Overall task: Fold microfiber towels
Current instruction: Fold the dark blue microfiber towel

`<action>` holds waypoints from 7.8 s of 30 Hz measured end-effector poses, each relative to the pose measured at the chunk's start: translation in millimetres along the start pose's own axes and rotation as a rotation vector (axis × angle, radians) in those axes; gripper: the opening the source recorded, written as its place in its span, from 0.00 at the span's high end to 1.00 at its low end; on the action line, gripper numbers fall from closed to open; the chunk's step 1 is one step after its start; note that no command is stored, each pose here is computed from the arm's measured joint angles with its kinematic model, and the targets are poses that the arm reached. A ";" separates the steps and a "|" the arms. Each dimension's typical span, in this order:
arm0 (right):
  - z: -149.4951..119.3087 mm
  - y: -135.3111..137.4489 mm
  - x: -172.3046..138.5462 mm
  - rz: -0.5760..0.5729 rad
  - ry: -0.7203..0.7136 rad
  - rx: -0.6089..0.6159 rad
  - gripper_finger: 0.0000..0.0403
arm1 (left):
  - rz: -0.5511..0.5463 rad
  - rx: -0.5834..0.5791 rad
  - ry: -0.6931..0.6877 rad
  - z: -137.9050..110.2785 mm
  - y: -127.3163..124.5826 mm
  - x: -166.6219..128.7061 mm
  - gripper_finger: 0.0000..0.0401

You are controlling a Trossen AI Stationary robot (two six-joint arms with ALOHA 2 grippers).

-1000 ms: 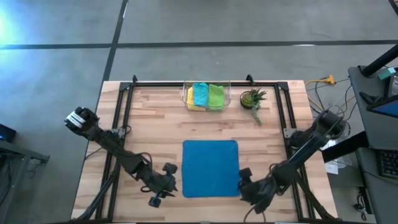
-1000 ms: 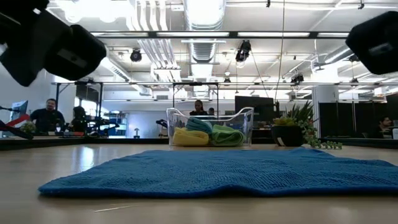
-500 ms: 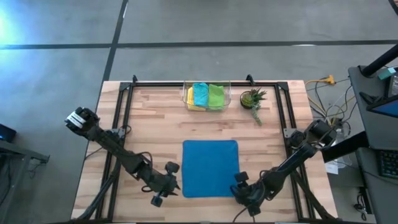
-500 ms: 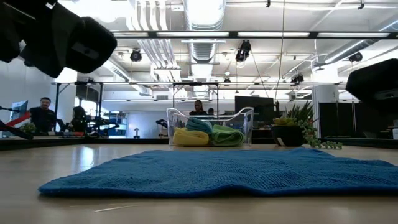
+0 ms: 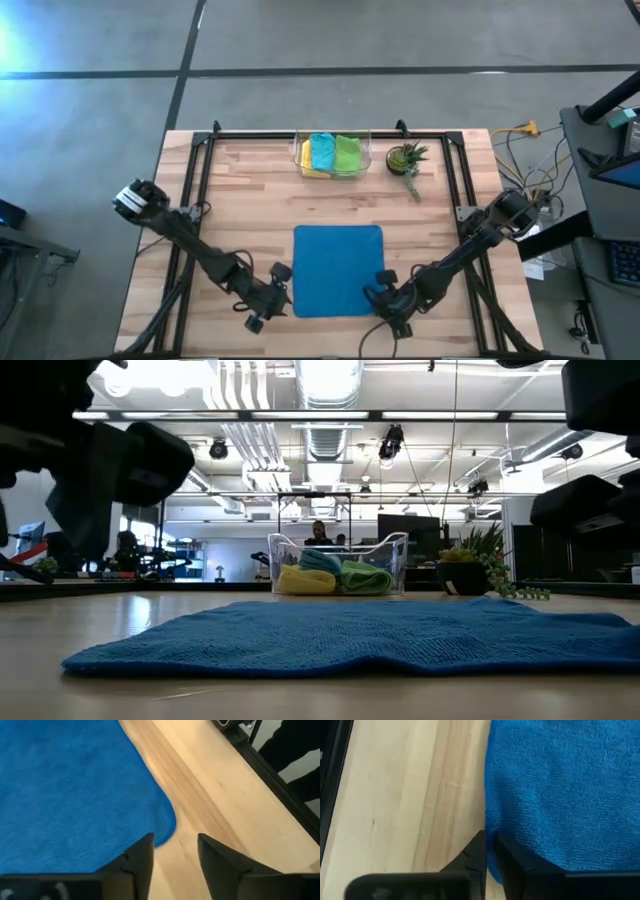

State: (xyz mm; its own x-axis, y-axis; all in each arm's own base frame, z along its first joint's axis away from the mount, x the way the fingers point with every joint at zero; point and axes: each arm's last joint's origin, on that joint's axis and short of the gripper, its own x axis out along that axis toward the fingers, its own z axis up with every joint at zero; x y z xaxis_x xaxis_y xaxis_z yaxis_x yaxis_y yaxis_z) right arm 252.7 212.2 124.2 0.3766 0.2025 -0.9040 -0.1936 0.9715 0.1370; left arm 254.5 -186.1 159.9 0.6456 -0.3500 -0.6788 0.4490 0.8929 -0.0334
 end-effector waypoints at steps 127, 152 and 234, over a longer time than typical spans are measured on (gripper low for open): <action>11.1 -152.6 -68.2 -0.175 -0.073 0.433 0.98 | 0.610 -0.438 0.152 -1.1 96.8 -15.1 0.99; 18.1 -122.4 -91.5 0.003 -0.313 0.439 0.70 | 0.384 -0.564 0.219 -8.1 96.4 -15.9 0.51; -0.6 -76.1 -75.4 -0.315 -0.268 0.827 0.90 | -0.003 -0.858 -0.134 22.6 137.0 21.9 1.00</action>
State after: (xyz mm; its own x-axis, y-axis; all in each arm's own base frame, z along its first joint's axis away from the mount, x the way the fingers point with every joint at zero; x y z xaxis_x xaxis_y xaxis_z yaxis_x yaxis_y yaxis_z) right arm 238.5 123.0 181.7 0.5192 -0.1646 -0.8386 0.6231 0.7445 0.2396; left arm 344.1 -77.8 157.1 0.7365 -0.3352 -0.5876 -0.1355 0.7779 -0.6136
